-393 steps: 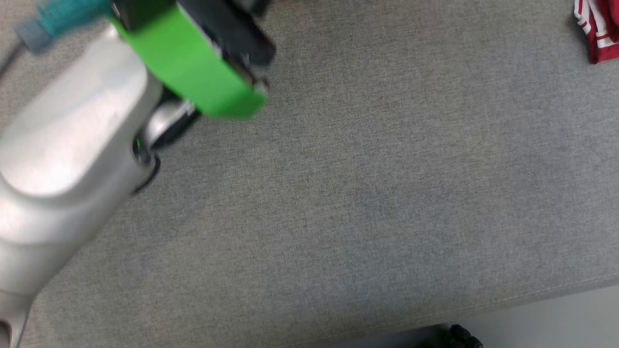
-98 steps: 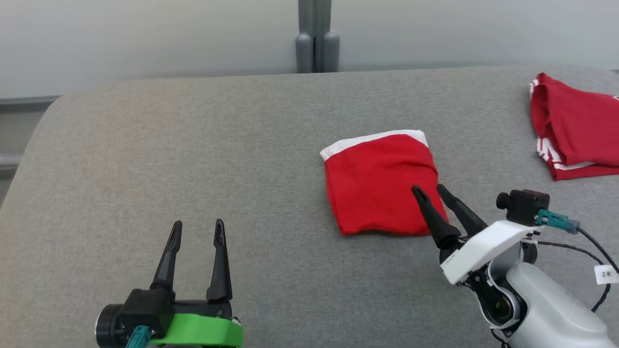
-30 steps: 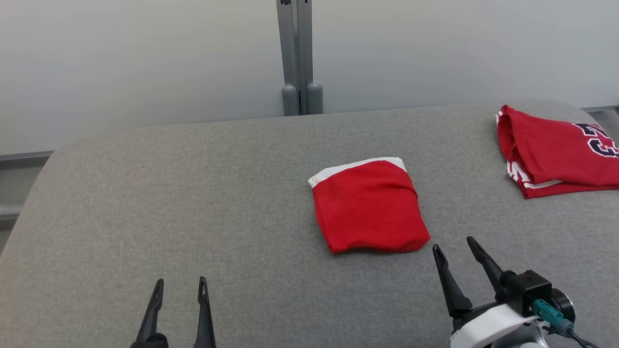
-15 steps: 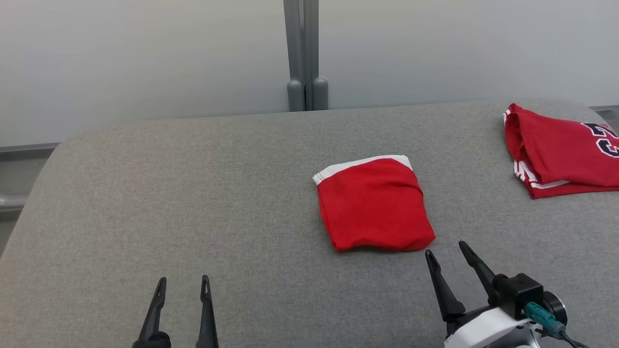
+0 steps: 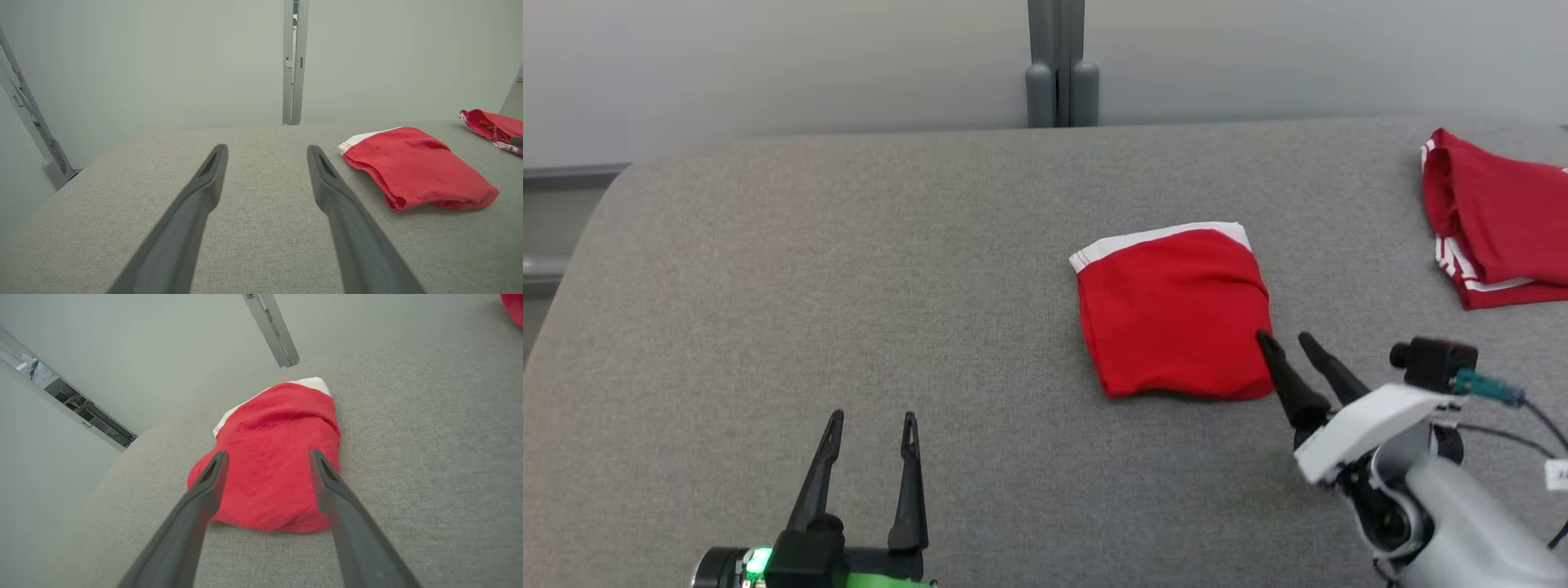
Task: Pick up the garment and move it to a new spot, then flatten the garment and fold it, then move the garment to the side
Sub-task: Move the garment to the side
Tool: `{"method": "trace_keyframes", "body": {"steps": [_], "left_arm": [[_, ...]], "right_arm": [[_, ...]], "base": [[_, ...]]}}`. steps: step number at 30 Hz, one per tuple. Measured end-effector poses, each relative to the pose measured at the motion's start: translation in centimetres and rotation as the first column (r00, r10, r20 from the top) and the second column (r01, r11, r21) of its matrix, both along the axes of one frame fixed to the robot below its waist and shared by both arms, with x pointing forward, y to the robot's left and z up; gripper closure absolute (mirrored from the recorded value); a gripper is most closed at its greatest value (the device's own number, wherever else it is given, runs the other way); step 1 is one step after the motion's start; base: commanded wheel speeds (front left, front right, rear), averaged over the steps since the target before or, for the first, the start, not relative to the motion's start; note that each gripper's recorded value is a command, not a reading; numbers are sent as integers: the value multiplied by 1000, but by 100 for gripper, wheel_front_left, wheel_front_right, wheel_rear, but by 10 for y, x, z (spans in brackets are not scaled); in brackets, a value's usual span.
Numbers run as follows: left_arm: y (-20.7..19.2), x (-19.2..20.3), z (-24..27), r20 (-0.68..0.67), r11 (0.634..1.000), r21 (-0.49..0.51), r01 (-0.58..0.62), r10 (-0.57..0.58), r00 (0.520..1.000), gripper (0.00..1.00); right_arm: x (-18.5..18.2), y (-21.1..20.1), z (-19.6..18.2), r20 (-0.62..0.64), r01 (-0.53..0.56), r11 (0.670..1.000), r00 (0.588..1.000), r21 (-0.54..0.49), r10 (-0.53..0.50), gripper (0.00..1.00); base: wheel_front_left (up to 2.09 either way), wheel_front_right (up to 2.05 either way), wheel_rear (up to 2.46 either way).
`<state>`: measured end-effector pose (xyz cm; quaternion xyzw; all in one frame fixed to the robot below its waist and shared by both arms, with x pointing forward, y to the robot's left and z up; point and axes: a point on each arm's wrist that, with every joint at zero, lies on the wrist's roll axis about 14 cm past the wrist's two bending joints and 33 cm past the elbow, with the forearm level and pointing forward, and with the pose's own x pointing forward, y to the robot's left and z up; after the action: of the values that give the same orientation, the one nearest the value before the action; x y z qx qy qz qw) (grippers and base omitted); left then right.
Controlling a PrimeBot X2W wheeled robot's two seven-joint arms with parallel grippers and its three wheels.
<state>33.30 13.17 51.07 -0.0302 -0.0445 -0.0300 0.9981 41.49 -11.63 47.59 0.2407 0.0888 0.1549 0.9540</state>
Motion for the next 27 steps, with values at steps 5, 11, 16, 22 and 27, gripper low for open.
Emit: {"method": "trace_keyframes", "body": {"steps": [5, 11, 16, 22, 27], "left_arm": [[-7, 18, 3, 7, 1000, -23, 16, -16, 1000, 0], [-9, 36, 1, 3, 999, -26, 21, -21, 1000, 0], [-2, 45, -13, -37, 1000, -19, -1, 0, 999, 0], [4, 50, -27, -77, 1000, -10, -17, 16, 997, 0], [1, 58, -31, -84, 1000, -8, -6, 5, 996, 0]], "right_arm": [[37, -18, -4, -153, -28, 995, 987, 91, 42, 0], [69, -30, -18, -285, -49, 987, 954, 156, 92, 0], [83, -29, -47, -360, -82, 990, 926, 112, 117, 0], [79, 3, -83, -447, -164, 978, 871, 127, 204, 100], [84, 7, -85, -424, -205, 975, 878, 89, 224, 100]], "base": [[0, 0, 0], [0, 0, 0], [0, 0, 0], [0, 0, 0], [0, 0, 0]]}}
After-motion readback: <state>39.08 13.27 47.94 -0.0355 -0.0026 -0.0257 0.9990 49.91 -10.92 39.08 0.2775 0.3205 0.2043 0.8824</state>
